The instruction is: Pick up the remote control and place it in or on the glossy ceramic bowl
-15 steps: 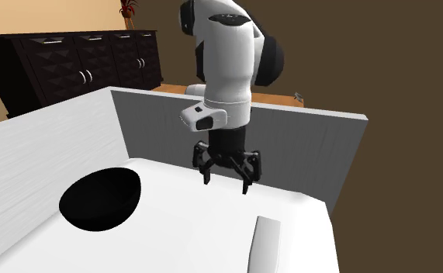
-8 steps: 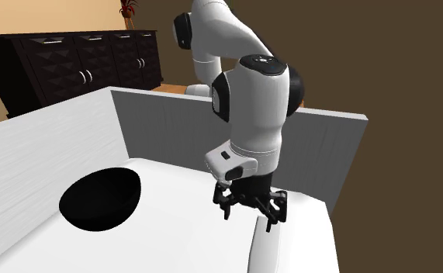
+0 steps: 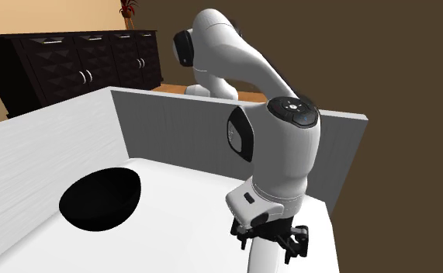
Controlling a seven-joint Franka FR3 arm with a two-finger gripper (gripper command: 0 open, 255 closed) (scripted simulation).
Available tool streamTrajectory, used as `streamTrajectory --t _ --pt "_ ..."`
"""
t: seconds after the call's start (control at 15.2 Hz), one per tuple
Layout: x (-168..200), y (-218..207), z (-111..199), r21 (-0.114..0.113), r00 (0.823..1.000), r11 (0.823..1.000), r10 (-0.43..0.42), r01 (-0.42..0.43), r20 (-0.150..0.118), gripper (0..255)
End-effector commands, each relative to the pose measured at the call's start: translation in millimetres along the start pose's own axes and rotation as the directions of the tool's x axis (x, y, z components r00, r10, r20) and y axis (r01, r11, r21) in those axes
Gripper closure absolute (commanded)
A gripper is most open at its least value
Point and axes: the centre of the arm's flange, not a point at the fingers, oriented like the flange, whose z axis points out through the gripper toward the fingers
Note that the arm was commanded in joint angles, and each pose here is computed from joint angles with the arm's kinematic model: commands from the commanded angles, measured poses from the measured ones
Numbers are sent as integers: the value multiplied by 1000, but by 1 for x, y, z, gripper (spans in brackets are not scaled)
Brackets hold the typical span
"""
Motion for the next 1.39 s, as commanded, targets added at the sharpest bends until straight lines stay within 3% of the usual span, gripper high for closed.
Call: streamTrajectory --t 0.0,0.2,0.66,0.73,1.32 --pt "-1 -1 11 0 1000 1000 0 0 0 0" --pt "-1 -1 24 0 1000 1000 0 0 0 0" --pt "-1 -1 24 0 1000 1000 0 0 0 0" --pt "-1 -1 24 0 1000 1000 0 0 0 255" --pt "-1 -1 24 0 1000 1000 0 0 0 255"
